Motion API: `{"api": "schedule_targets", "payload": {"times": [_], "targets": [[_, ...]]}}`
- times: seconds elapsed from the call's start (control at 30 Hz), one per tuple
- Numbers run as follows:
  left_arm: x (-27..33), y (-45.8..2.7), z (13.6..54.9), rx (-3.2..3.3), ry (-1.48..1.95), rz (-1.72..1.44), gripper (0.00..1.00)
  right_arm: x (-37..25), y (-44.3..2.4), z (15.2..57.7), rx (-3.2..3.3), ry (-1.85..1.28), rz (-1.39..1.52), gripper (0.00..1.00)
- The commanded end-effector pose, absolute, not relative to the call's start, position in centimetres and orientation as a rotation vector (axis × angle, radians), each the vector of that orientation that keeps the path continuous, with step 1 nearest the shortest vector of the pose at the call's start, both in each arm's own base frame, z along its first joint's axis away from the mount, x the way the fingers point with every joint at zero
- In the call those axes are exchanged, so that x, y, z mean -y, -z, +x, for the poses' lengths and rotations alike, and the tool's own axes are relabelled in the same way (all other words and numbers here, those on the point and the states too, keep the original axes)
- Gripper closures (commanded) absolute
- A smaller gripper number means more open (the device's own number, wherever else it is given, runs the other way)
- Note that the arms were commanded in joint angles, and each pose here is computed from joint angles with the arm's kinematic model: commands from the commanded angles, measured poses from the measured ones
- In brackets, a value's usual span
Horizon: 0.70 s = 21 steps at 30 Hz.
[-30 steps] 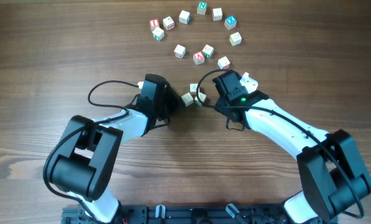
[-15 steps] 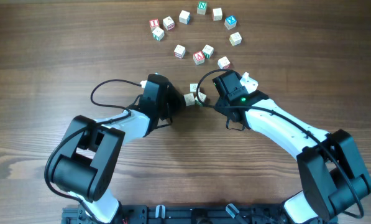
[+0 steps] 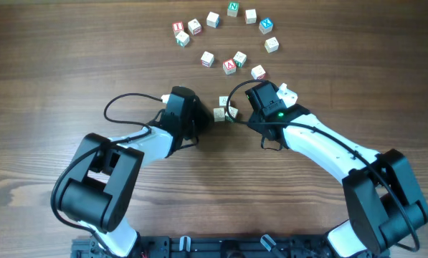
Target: Form a circle
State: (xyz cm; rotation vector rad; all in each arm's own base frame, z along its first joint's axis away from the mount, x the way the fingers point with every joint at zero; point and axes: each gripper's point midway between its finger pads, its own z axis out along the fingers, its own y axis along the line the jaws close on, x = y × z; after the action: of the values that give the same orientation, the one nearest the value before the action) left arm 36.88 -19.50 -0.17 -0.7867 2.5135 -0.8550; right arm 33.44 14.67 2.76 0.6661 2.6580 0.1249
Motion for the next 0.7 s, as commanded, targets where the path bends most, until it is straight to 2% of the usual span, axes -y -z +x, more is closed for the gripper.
{"api": "schedule_targets", "payload": {"times": [0.0, 0.13, 0.27, 0.5, 0.67], "targets": [[17.0, 1.9, 36.3, -2.541, 0.782, -0.936, 0.96, -14.8, -2.6, 33.3, -2.679, -0.121, 0.6, 0.95], [16.5, 1.8, 36.0, -2.552, 0.782, -0.959, 0.96, -16.0, -5.5, 33.6, -2.667, -0.214, 0.439, 0.96], [16.7, 1.8, 36.0, -2.556, 0.791, -0.956, 0.96, -20.0, -7.7, 33.9, -2.638, -0.414, 0.02, 0.95], [16.6, 1.8, 35.7, -2.568, 0.781, -0.962, 0.96, -21.0, -6.3, 30.2, -2.77, -0.4, 0.055, 0.95], [15.9, 1.5, 34.4, -2.608, 0.725, -0.986, 0.96, -22.6, -7.2, 31.1, -2.687, -0.417, -0.031, 0.95]]}}
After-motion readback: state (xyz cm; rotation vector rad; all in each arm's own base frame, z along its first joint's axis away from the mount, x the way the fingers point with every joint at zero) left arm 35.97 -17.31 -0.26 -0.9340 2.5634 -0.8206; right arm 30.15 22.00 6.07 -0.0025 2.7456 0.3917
